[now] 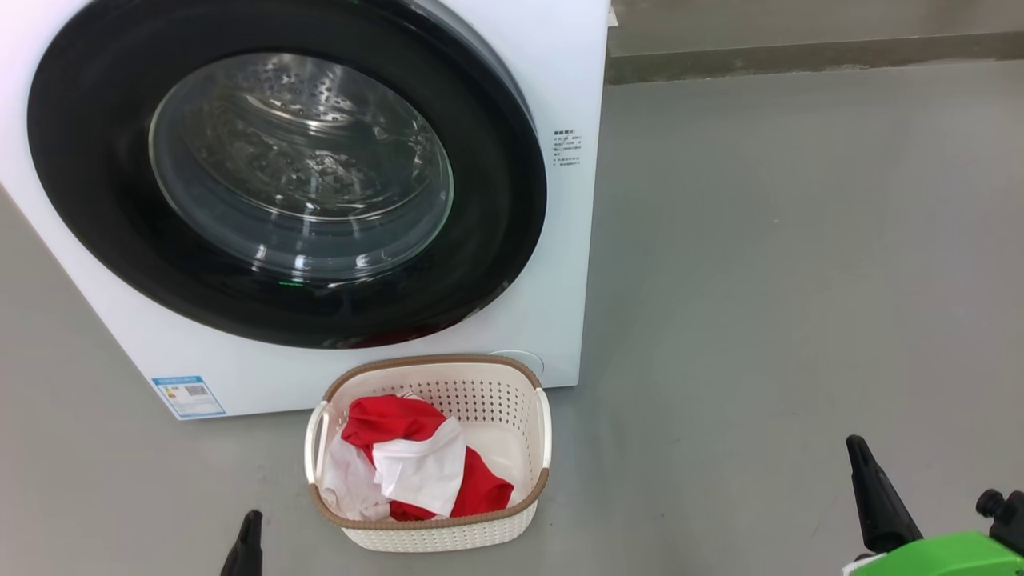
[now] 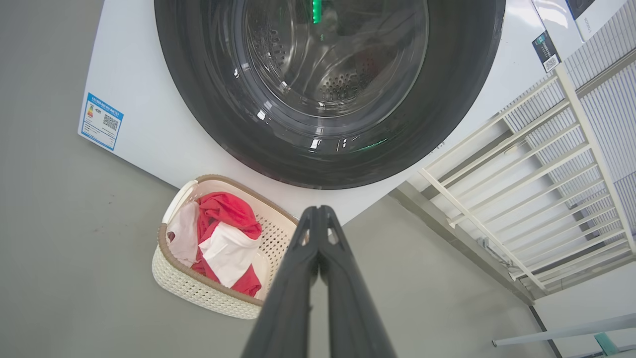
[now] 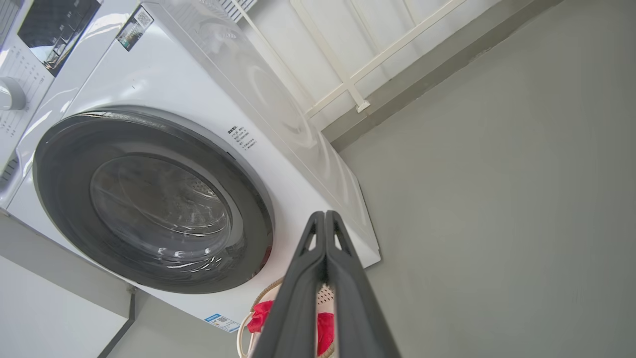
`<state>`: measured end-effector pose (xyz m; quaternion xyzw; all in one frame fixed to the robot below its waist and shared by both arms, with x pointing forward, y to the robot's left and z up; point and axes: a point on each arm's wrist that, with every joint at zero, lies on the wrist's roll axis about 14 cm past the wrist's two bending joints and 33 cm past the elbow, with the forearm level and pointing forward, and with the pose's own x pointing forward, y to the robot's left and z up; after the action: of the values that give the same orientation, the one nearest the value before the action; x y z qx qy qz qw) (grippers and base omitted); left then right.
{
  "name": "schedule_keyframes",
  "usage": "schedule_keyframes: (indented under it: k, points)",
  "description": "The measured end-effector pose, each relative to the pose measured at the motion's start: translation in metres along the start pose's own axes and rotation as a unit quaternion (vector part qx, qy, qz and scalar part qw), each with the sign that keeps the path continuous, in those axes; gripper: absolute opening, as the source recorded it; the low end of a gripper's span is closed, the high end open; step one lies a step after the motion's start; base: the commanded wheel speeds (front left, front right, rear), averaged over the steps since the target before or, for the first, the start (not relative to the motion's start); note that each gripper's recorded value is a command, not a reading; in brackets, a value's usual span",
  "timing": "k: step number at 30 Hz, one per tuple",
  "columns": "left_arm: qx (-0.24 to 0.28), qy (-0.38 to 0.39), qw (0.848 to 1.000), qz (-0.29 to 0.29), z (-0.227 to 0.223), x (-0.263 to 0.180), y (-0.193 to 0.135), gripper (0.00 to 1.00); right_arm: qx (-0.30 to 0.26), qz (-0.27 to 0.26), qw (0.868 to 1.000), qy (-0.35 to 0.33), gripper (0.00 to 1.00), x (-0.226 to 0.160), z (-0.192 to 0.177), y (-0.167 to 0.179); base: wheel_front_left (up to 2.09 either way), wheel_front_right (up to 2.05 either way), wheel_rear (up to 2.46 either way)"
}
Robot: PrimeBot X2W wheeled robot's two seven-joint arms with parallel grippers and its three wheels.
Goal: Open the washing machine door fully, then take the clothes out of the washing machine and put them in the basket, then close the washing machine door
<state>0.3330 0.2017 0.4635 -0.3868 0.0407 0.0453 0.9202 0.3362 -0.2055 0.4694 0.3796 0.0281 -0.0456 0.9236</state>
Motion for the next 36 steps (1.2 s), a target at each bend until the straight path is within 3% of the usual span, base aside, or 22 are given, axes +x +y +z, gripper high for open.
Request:
schedule_keyframes:
  k: [17, 36]
  points:
    - [-0.094, 0.009, 0.996, 0.002, 0.000, 0.010, -0.003, 0.00, 0.096, -0.009, 0.995, 0.008, 0.00, 0.008, -0.001, -0.001, 0.00, 0.00, 0.00]
    - [-0.193, 0.016, 0.981, -0.003, 0.001, 0.020, -0.010, 0.00, 0.197, -0.008, 0.980, 0.009, 0.00, 0.018, 0.003, 0.001, 0.00, 0.00, 0.00]
